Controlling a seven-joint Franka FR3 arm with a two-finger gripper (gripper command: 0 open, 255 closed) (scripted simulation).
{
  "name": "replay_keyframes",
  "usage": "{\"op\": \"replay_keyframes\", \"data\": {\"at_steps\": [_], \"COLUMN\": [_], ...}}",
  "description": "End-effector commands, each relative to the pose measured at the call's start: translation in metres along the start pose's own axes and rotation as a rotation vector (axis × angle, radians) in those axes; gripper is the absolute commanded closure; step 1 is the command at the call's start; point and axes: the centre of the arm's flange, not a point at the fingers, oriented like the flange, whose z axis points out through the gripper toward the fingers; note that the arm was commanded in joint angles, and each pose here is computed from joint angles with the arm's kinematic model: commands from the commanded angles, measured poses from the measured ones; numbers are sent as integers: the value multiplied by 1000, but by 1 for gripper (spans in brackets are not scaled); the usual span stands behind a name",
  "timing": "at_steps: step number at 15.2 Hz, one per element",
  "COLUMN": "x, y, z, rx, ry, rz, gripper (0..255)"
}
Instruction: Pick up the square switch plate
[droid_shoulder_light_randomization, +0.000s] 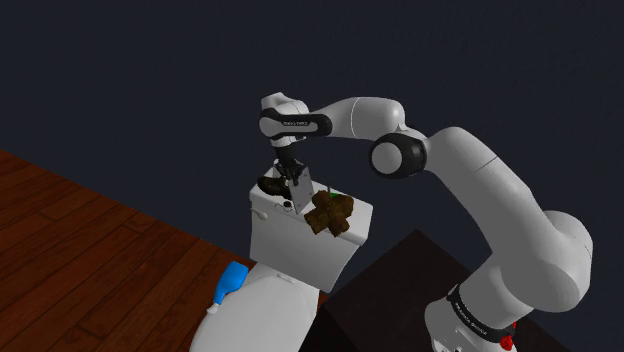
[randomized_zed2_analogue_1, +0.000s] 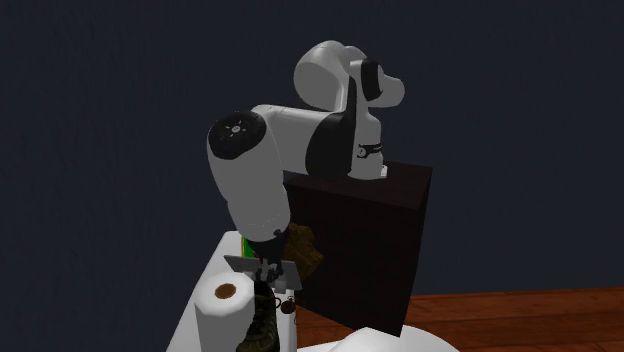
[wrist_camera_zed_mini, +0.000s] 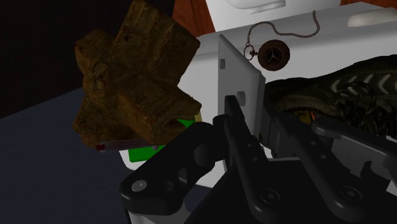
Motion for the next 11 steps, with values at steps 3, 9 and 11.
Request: {"op": "replay_keyframes", "data": {"at_steps": [3,9,11], "x": [0,1,1], "y": [0,15,20], "z": [0,-28,-38], "rx": [1,1,1], "ry": [0,0,0], "rz": [-1,-1,-1], "gripper": [255,255,255]}}
